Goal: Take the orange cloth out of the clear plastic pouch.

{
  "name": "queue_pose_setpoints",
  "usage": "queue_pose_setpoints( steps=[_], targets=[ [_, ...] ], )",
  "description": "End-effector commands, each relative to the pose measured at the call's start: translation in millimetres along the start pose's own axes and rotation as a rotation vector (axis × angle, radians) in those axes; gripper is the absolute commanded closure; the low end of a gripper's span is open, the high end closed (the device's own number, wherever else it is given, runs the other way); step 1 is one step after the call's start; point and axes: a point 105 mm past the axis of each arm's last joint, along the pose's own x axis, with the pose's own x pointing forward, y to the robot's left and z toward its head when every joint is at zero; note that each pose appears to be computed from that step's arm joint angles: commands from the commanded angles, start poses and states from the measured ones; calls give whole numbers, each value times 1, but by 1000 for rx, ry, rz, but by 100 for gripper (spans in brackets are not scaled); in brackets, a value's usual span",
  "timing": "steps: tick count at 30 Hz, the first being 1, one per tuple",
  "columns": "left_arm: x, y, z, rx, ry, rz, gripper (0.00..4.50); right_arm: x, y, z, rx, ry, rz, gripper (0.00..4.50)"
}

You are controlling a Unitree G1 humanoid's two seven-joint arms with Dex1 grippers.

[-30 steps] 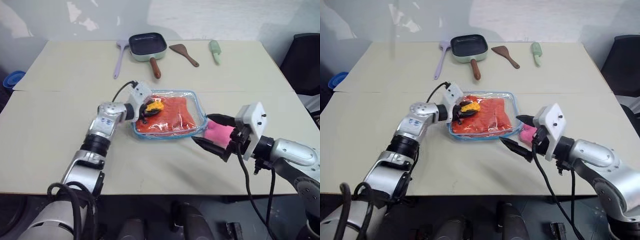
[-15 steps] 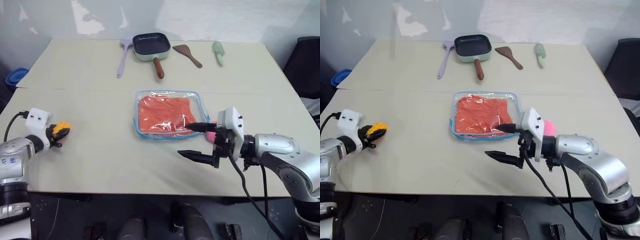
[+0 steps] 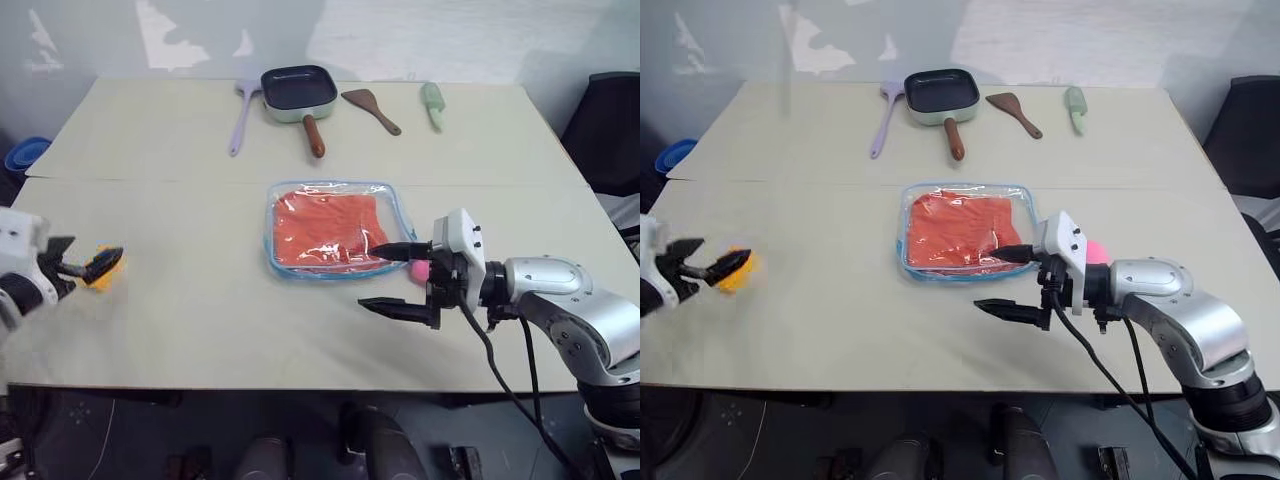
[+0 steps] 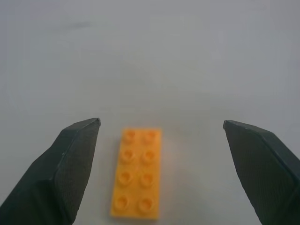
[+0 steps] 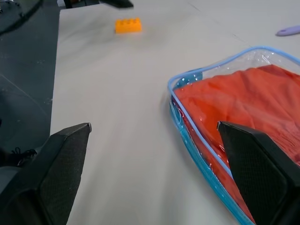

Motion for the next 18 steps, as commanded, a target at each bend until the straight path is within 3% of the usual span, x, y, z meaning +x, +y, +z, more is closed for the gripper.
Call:
queue_pose_setpoints(
  steps=[1,8,16,18],
  targets=[
    [12,-69,35,138,-53,-369,4,-9,2,6,-32,-6,-38,0],
    [91,-148,15,577,9,-659,4,-17,10,2,-26,2,-121,0],
    [141,-169,0,843,-17,-777,4,-27,18,-1,-17,19,-202,0],
    [149,-170,2,850,-34,-775,42,-28,19,-1,-14,15,-222,0]
  ],
)
